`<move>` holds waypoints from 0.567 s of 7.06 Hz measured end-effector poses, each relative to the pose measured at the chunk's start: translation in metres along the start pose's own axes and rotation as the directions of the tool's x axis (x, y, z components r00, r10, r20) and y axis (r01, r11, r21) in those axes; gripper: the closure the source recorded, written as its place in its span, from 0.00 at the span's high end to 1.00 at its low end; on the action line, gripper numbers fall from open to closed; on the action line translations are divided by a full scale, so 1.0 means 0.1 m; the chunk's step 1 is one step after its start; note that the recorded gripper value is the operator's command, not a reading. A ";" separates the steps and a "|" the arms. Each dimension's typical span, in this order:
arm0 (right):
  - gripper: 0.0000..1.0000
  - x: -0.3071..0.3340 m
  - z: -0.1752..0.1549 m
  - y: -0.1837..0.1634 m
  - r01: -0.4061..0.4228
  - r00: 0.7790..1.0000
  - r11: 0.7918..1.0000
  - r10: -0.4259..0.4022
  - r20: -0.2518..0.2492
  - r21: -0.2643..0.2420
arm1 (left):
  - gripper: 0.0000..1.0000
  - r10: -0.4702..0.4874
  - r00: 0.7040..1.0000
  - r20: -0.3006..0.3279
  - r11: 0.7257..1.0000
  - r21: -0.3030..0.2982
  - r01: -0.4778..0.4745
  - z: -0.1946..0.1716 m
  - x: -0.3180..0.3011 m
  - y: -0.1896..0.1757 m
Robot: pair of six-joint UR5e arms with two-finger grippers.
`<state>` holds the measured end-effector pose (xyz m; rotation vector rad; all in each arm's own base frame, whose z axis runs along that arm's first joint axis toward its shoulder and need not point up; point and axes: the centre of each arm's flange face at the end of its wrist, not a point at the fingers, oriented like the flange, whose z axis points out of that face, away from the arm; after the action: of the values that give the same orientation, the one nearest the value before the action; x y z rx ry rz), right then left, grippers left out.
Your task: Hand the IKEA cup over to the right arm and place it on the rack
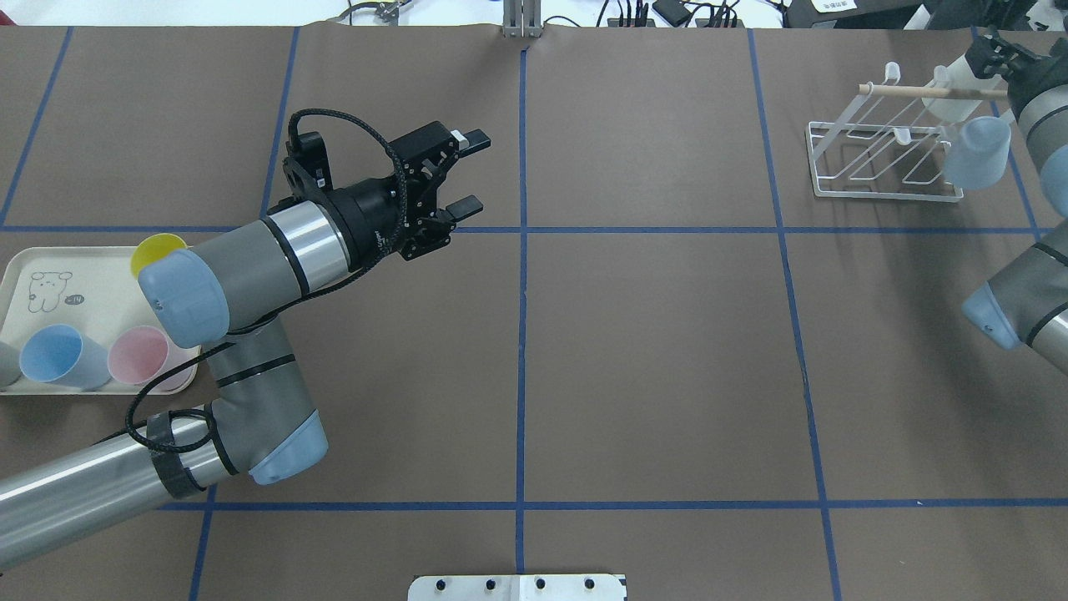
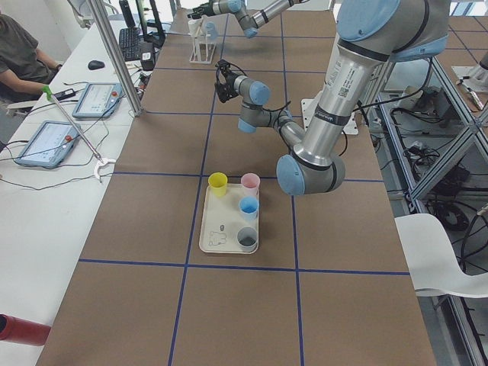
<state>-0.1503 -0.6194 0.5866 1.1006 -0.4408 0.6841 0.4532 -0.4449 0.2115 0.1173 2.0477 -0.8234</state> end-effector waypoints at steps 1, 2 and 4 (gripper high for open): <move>1.00 0.01 -0.02 -0.01 -0.003 1.000 1.000 0.003 0.012 0.004 | 1.00 0.002 1.000 0.000 1.000 -0.001 -0.002 0.00 0.00 0.00; 1.00 -0.05 -0.07 -0.08 -0.004 0.999 1.000 0.003 0.041 0.017 | 1.00 0.006 1.000 0.003 1.000 -0.001 -0.006 0.00 0.01 0.01; 1.00 -0.17 -0.23 -0.44 -0.021 0.993 0.999 0.017 0.118 0.035 | 1.00 0.043 0.999 0.031 0.999 -0.019 -0.043 -0.01 0.07 -0.01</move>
<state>-0.1321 -0.6151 0.5376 1.1763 -0.5423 0.6476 0.4476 -0.4467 0.2067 0.1369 2.0160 -0.7753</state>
